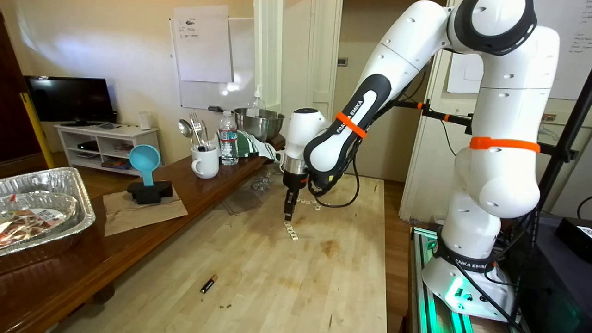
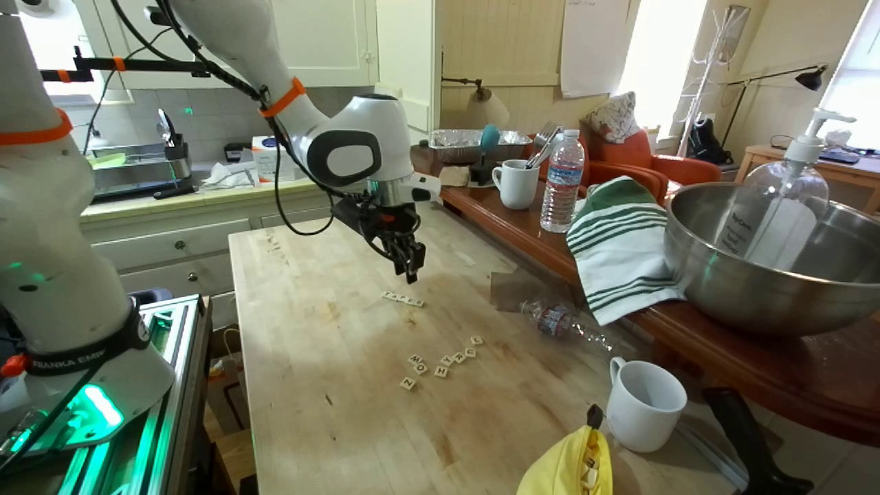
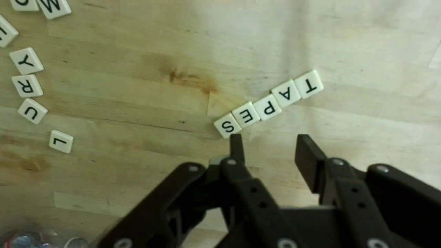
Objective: Use the tiles to create the word 'Tapes'.
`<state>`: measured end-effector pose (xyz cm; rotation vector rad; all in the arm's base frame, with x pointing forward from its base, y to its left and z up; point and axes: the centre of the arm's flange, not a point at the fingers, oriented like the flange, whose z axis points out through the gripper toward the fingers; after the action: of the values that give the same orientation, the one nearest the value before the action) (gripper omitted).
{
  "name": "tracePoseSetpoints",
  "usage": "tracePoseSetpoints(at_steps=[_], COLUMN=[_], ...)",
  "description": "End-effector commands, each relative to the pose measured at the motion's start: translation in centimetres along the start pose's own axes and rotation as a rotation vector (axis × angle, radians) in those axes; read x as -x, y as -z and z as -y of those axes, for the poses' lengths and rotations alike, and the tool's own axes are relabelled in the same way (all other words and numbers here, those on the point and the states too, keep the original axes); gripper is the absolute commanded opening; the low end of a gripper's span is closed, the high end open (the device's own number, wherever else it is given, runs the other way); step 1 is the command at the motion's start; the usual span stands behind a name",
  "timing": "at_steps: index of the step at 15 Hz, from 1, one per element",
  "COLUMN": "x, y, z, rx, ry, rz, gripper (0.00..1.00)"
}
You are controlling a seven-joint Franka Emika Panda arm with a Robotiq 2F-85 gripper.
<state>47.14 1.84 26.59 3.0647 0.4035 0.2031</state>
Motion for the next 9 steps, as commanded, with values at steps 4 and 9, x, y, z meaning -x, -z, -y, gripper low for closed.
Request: tracePoseSetpoints(at_steps=[4,9], x=[2.2,2.7], y=[1.8,2.7], z=[-0.2,-0.3], rx=[-0.013,-0.023], ry=[0.270,0.371], rz=[0.047,0.041], gripper=[0.99,1.00])
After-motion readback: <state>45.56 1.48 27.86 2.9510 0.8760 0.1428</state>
